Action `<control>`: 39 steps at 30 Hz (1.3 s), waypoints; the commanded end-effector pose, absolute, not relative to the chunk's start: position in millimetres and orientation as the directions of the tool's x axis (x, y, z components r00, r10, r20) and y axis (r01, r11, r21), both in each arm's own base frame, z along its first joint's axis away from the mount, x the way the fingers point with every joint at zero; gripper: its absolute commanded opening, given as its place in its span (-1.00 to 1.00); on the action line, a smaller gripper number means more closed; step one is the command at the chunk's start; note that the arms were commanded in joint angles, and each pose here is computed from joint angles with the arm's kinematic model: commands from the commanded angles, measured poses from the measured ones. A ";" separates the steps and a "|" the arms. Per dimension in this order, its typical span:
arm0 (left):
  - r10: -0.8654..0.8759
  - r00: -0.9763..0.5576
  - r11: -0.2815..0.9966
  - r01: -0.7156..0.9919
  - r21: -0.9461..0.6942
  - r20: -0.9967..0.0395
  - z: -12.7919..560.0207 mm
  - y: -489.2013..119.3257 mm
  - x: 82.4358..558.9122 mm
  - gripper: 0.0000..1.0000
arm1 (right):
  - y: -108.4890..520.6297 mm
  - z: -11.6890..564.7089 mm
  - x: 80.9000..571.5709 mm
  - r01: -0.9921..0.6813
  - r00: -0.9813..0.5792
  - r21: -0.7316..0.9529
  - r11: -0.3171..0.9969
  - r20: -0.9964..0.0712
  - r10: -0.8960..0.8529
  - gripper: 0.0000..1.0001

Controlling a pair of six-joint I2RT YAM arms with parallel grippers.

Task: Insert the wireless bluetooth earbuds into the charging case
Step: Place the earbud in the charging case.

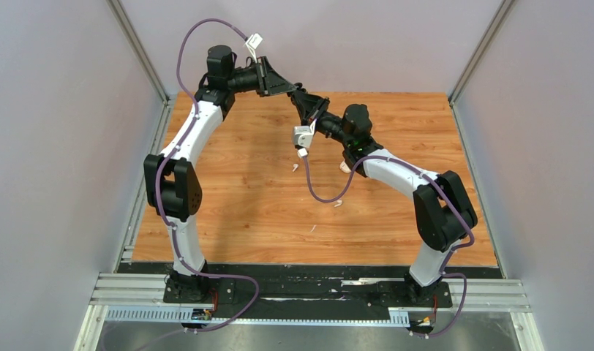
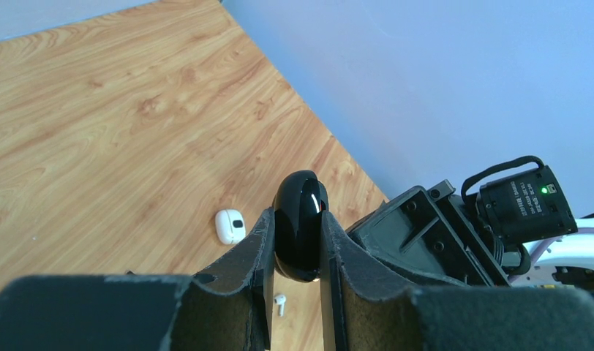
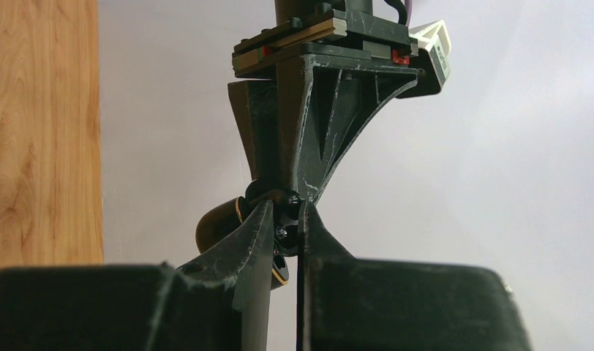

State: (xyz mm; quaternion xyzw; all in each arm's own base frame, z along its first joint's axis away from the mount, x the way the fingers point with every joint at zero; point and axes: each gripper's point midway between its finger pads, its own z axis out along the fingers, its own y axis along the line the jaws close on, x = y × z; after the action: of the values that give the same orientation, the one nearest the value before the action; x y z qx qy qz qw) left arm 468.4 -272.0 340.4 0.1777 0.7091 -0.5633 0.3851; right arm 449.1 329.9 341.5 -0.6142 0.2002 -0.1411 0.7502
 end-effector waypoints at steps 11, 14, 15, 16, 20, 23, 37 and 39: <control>-0.192 -0.584 0.267 0.743 -0.614 -0.789 363.3 -272.7 467.4 -1.00 | 326.5 334.4 449.0 -0.044 0.873 -0.988 0.149 -0.111 -0.475 -0.80; -0.192 -0.583 0.268 0.742 -0.614 -0.789 363.1 -272.2 467.6 -1.00 | 323.7 337.2 452.1 -0.058 0.860 -0.984 0.167 -0.134 -0.492 -0.44; -0.192 -0.584 0.268 0.742 -0.615 -0.789 362.6 -272.5 467.4 -1.00 | 322.8 339.7 452.4 -0.064 0.857 -0.982 0.177 -0.145 -0.494 -0.41; -0.192 -0.585 0.268 0.741 -0.615 -0.788 362.4 -272.5 467.4 -1.00 | 321.8 340.3 453.1 -0.074 0.854 -0.981 0.182 -0.157 -0.497 -0.39; -0.192 -0.586 0.268 0.740 -0.617 -0.787 361.4 -272.7 468.0 -1.00 | 320.5 339.2 453.6 -0.121 0.845 -0.976 0.183 -0.198 -0.497 -0.29; -0.193 -0.586 0.269 0.740 -0.616 -0.787 361.6 -272.7 468.5 -1.00 | 320.2 344.6 454.3 -0.154 0.836 -0.966 0.208 -0.240 -0.494 -0.25; -0.190 -0.591 0.275 0.735 -0.620 -0.784 354.3 -273.3 473.2 -1.00 | 318.6 352.5 427.8 -0.469 0.765 -0.858 0.212 -0.514 -0.388 0.13; -0.190 -0.585 0.278 0.738 -0.615 -0.788 353.8 -273.5 474.8 -1.00 | 315.6 347.9 421.1 -0.532 0.730 -0.820 0.210 -0.570 -0.376 0.17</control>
State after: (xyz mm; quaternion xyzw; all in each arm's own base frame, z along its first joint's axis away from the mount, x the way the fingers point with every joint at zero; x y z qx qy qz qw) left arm 474.4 -270.8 334.3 0.1759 0.7091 -0.5634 0.3858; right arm 445.3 320.6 341.7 -0.6274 0.3206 -0.0228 0.7093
